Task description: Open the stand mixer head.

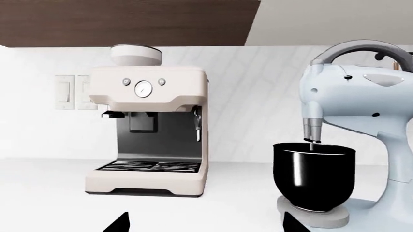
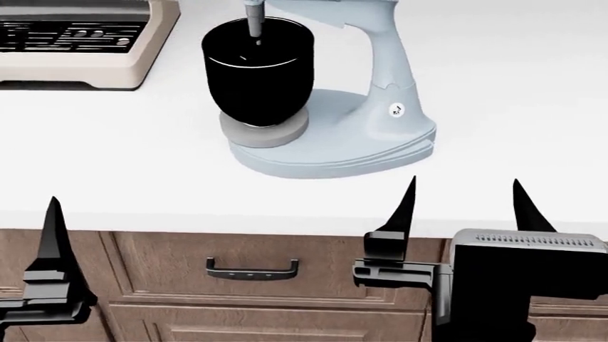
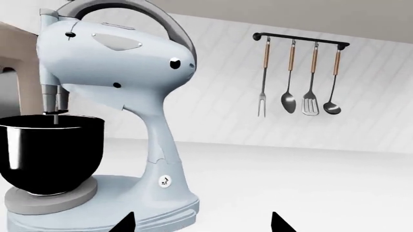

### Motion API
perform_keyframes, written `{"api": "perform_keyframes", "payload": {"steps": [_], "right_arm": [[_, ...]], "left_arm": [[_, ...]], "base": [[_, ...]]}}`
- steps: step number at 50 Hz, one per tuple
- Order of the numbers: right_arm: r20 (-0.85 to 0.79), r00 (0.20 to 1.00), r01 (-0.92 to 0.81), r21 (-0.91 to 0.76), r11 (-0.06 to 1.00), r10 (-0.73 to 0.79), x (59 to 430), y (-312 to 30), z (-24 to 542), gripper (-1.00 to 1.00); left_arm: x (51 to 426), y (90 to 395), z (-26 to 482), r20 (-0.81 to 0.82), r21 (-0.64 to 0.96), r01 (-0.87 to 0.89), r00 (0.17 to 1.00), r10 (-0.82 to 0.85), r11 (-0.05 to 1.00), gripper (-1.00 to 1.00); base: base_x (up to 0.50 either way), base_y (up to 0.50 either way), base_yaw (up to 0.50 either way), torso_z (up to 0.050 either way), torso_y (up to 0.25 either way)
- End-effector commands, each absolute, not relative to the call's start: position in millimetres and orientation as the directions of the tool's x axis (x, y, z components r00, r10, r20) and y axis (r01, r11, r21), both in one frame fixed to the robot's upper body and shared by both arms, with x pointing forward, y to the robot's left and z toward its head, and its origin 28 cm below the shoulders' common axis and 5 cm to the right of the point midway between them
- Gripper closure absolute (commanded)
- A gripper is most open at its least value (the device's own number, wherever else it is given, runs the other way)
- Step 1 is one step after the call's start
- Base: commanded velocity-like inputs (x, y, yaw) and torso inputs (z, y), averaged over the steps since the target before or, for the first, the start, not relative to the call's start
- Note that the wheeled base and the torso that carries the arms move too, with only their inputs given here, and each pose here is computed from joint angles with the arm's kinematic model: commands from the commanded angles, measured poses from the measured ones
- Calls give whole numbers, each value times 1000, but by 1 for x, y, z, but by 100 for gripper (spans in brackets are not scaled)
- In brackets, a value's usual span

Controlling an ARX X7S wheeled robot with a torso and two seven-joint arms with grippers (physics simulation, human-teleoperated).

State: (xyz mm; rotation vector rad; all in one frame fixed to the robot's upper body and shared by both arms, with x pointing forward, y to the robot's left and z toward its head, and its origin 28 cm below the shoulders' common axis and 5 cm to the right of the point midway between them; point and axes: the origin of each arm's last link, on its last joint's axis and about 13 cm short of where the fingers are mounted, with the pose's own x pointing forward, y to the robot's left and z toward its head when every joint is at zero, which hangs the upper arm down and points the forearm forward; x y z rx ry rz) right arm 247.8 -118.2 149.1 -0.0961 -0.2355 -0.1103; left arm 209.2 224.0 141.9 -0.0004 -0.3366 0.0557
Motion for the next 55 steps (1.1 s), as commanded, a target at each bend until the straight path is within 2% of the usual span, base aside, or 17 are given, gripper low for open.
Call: {"api": "perform_keyframes", "payload": {"steps": [1, 10, 23, 27, 28, 55], "right_arm": [[239, 966, 119, -86, 989, -96, 248, -118, 149, -100], [241, 967, 99, -79, 992, -77, 247, -116, 150, -100], [238, 968, 104, -80, 991, -82, 247, -116, 149, -100], [236, 968, 106, -76, 991, -85, 248, -117, 148, -100], [235, 969, 98, -67, 993, -80, 248, -117, 148, 100], [184, 977, 123, -100, 987, -103, 275, -115, 137, 100]], "left_arm": [[208, 224, 142, 332, -13, -57, 942, 58, 998, -100], [208, 225, 142, 332, -17, -55, 942, 58, 998, -100], [208, 225, 143, 339, -22, -57, 939, 61, 998, -100], [207, 225, 143, 337, -21, -54, 940, 58, 998, -100], [207, 225, 142, 335, -22, -57, 940, 61, 998, -100], [213, 226, 141, 329, -34, -61, 942, 68, 998, -100]], "base": [[0, 500, 0, 0, 0], [0, 248, 0, 0, 0], [488, 0, 0, 0, 0], [24, 0, 0, 0, 0], [0, 0, 0, 0, 0], [0, 0, 0, 0, 0]]}}
